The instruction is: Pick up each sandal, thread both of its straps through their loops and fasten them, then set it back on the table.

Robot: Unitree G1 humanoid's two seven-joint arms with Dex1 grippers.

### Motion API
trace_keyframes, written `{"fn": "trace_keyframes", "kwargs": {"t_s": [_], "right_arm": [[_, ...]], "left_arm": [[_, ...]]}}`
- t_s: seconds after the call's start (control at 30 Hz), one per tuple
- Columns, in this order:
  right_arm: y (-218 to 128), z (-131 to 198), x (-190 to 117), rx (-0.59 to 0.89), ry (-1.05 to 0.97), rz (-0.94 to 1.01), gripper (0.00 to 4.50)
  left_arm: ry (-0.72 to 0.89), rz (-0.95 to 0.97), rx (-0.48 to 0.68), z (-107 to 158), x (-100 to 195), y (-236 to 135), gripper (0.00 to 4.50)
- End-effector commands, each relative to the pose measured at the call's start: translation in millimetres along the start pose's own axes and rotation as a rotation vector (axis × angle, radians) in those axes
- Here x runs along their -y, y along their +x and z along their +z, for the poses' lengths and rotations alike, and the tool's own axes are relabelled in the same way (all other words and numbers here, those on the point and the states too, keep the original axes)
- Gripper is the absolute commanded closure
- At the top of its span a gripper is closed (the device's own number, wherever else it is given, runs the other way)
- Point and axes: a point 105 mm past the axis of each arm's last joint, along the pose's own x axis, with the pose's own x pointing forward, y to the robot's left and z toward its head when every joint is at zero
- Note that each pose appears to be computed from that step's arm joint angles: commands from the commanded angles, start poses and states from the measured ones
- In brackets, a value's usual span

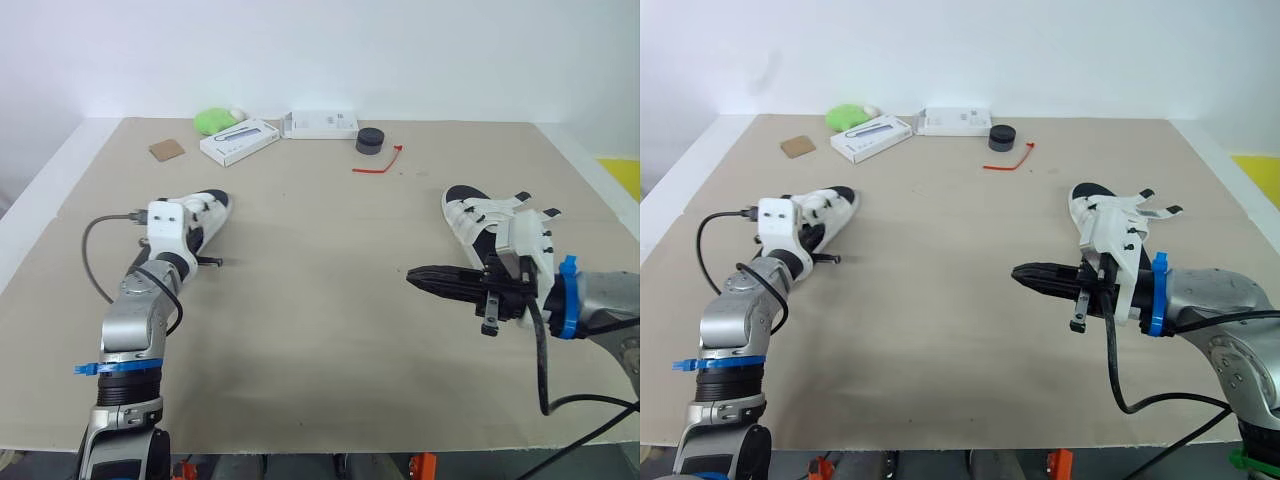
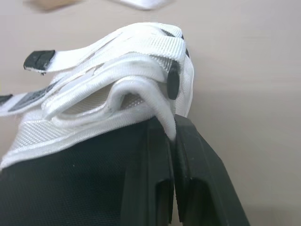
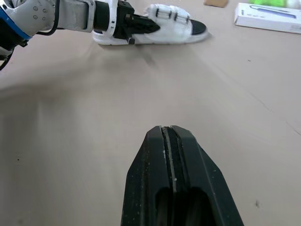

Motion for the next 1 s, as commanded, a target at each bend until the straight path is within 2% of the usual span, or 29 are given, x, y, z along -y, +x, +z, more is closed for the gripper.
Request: {"fn": "trace_keyframes", "kwargs": {"t_s": [0.03,0.1,0.13,0.2,0.33,0.43,0.57,0.67,1.0], "right_arm": [[-1,10,3,0.029,-0.05,0.001,4.5],[-1,10,4,0.033,-0.052,-0.003,4.5],[-1,11,4,0.036,-0.052,-0.004,4.5],[-1,10,4,0.039,-0.052,-0.008,4.5],[-2,10,4,0.044,-0.052,-0.017,4.5],[-1,9,4,0.045,-0.052,-0.023,4.5],[-2,9,2,0.046,-0.052,-0.029,4.5],[-6,8,3,0.039,-0.05,-0.041,4.5],[-6,6,9,0.041,-0.04,-0.047,4.5]], "left_arm": [[0.006,0.041,0.006,-2,-8,4,4.39],[-0.011,0.041,0.029,3,-8,9,4.39],[-0.014,0.038,0.04,5,-7,11,3.85],[-0.012,0.009,0.066,13,1,18,3.24],[-0.009,-0.038,0.086,20,18,29,1.27],[-0.013,-0.076,0.096,22,31,33,0.08],[-0.029,-0.127,0.094,25,40,30,0.08],[-0.005,-0.23,0.07,25,43,13,0.08],[0.143,-0.17,-0.03,24,3,-34,0.08]]}}
